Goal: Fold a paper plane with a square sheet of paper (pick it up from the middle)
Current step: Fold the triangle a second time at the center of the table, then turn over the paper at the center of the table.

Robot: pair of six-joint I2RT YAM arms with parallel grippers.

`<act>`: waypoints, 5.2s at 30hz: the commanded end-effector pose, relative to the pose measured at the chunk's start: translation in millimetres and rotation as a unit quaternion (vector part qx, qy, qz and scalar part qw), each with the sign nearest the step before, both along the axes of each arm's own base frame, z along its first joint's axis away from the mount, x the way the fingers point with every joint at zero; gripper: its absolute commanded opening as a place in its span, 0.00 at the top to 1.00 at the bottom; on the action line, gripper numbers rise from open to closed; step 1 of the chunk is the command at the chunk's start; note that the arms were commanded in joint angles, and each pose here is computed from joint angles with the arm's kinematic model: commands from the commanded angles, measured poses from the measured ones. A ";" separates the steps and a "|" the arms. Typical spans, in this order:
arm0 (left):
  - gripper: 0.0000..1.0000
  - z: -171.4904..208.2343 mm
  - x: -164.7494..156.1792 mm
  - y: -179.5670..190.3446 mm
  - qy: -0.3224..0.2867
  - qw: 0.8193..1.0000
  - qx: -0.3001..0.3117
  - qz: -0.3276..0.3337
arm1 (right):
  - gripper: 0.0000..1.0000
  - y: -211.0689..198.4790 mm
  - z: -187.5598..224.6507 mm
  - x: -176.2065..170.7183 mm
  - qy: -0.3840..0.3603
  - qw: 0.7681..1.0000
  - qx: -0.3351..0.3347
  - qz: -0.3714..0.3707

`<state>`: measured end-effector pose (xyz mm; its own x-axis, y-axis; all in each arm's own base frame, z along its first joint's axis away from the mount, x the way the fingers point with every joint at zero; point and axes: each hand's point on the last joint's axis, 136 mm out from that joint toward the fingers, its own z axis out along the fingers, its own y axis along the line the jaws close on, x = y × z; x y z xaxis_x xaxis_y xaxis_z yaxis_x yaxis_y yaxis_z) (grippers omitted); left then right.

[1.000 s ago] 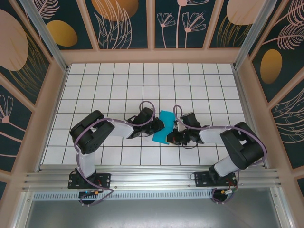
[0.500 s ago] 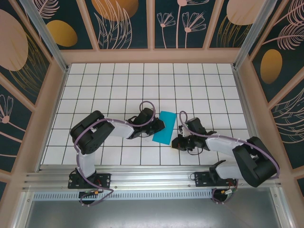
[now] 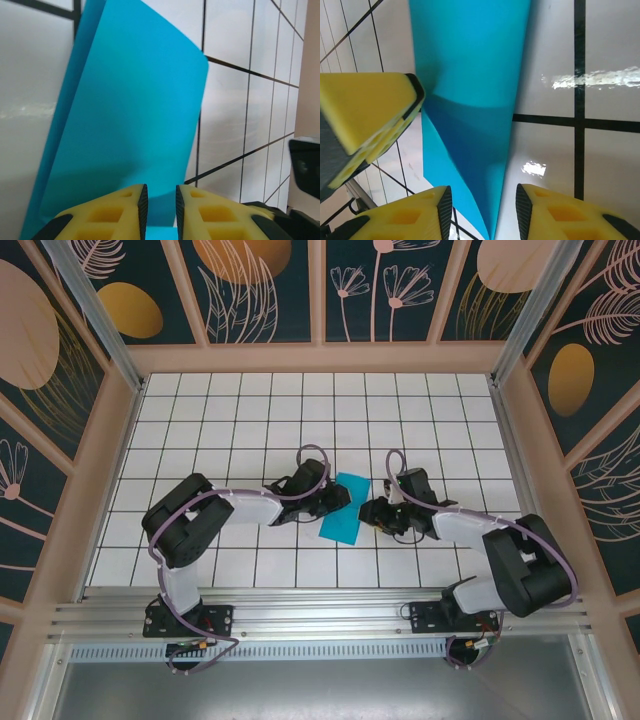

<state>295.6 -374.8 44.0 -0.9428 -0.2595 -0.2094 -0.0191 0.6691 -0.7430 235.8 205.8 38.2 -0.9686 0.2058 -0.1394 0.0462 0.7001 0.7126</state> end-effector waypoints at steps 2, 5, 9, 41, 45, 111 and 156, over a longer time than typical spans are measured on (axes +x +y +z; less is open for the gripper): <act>0.74 7.8 2.7 3.5 -0.014 1.000 0.021 -0.007 | 0.57 6.3 9.6 14.9 -0.019 1.000 0.016 -0.004; 0.74 -0.1 2.0 9.1 -0.011 0.999 0.040 -0.003 | 0.58 9.0 6.5 14.4 -0.014 1.000 0.025 -0.002; 0.75 1.0 7.3 4.0 -0.014 0.999 0.043 -0.006 | 0.60 11.8 2.6 16.5 -0.008 1.000 0.028 0.000; 0.75 -18.7 3.8 6.8 0.006 0.998 0.063 -0.008 | 0.66 27.0 1.2 18.0 -0.019 0.997 0.072 0.029; 0.75 -15.1 4.8 7.4 0.002 0.998 0.061 -0.004 | 0.70 29.9 2.2 17.1 -0.026 0.996 0.082 0.036; 0.42 109.0 -58.4 204.4 -0.185 0.957 0.018 0.224 | 0.52 94.2 82.7 37.4 -0.099 0.984 -0.135 0.062; 0.50 13.0 15.0 81.5 -0.041 0.993 0.054 0.095 | 0.71 67.4 6.2 58.6 -0.036 0.975 0.079 0.205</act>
